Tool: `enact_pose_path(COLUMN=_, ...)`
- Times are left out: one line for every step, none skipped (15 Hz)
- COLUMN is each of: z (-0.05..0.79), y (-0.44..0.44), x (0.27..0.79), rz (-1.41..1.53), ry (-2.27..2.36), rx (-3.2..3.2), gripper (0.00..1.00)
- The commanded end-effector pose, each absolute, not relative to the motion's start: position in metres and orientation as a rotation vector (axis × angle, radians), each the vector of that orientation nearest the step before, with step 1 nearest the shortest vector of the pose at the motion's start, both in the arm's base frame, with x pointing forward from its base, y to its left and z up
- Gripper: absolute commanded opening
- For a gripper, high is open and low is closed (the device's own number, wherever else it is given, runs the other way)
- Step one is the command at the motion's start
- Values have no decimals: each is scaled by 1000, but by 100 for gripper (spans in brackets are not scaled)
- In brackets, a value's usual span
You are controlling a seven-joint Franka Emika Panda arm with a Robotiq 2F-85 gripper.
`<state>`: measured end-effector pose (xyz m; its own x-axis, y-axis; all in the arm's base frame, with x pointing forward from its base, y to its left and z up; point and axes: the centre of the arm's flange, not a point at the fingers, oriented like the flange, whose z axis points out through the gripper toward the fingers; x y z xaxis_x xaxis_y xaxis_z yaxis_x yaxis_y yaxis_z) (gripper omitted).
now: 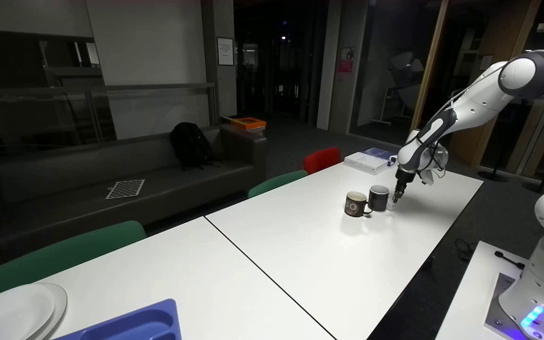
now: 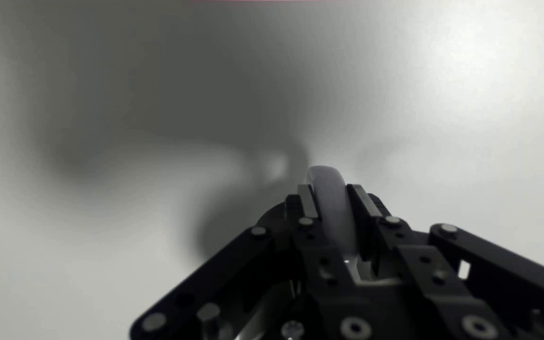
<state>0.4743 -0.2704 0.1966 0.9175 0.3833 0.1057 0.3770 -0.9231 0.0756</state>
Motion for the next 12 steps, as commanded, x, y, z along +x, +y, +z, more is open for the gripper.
enact_pose_path(z=209, y=-279, x=480, rz=224, ry=621, rx=3005, gripper=57)
enact_pose_path(z=211, y=-280, x=480, rz=226, ry=619, rx=3001, gripper=65)
enact_pose_path(z=213, y=-281, x=481, rz=231, ry=618, rx=2999, gripper=73)
enact_pose_path(z=215, y=-282, x=482, rz=235, ry=617, rx=2996, gripper=80)
enact_pose_path(z=217, y=-282, x=483, rz=237, ry=616, rx=2993, gripper=87)
enact_pose_path(z=222, y=-283, x=484, rz=240, ry=614, rx=2987, gripper=95)
enact_pose_path(z=227, y=-283, x=485, rz=245, ry=612, rx=2981, gripper=99)
enact_pose_path(z=235, y=-284, x=485, rz=250, ry=608, rx=2972, gripper=100)
enact_pose_path(z=242, y=-284, x=485, rz=258, ry=605, rx=2963, gripper=100)
enact_pose_path(z=250, y=-285, x=486, rz=266, ry=600, rx=2950, gripper=100)
enact_pose_path(z=260, y=-285, x=486, rz=276, ry=594, rx=2937, gripper=100)
enact_pose_path(z=269, y=-286, x=486, rz=286, ry=590, rx=2924, gripper=100)
